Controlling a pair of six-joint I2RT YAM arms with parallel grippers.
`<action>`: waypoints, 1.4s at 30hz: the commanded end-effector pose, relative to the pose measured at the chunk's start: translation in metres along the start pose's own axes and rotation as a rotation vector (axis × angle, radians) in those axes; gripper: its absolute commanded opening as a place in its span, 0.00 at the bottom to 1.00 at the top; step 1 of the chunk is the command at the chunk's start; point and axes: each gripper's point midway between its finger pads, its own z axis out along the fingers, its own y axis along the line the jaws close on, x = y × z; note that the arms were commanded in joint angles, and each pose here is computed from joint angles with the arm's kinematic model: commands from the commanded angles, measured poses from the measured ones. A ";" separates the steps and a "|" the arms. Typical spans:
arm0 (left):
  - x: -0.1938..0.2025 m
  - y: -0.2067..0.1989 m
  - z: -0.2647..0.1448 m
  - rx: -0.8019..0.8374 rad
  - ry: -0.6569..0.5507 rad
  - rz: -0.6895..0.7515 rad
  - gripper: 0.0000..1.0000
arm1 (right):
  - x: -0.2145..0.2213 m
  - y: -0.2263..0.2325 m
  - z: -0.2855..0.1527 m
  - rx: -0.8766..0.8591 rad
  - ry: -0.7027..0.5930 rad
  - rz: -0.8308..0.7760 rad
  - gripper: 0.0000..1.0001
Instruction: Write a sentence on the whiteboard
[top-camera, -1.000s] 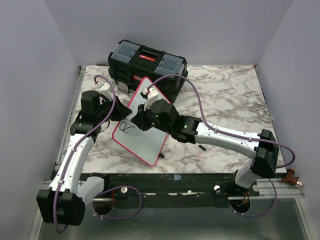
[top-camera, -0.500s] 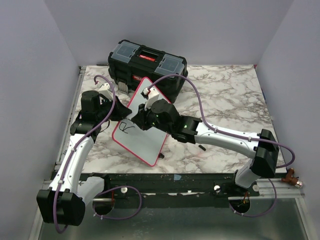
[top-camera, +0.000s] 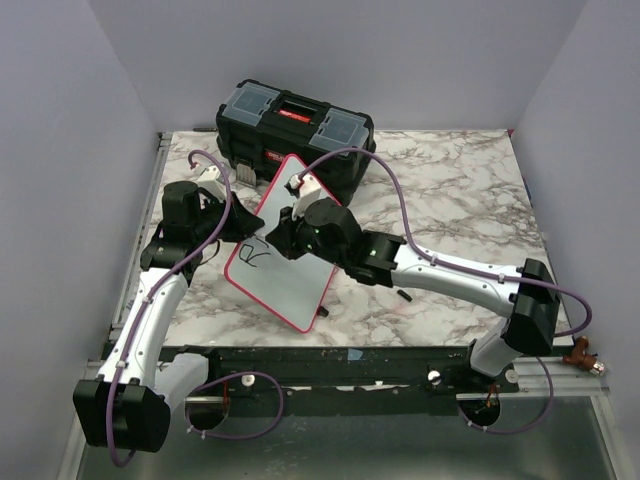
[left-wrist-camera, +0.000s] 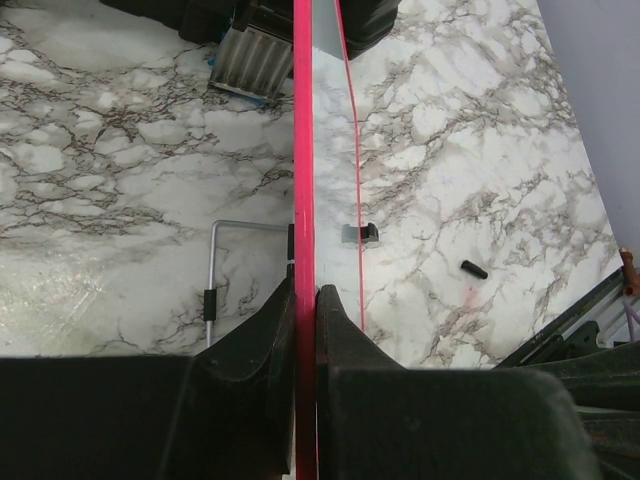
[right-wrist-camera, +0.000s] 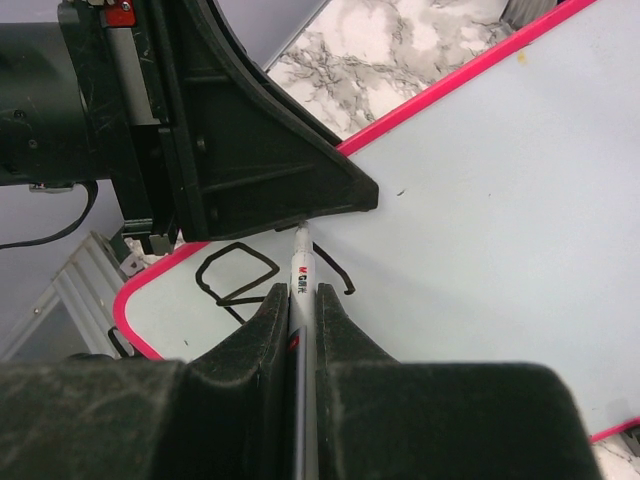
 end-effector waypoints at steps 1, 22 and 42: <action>0.005 0.004 -0.001 -0.016 0.004 0.097 0.00 | -0.006 -0.012 -0.014 0.038 -0.027 -0.007 0.01; 0.003 0.002 -0.003 -0.013 -0.001 0.104 0.00 | -0.033 -0.056 -0.023 0.112 -0.074 -0.014 0.01; 0.004 0.002 -0.003 -0.011 0.003 0.108 0.00 | -0.040 -0.039 0.011 0.016 -0.059 -0.012 0.01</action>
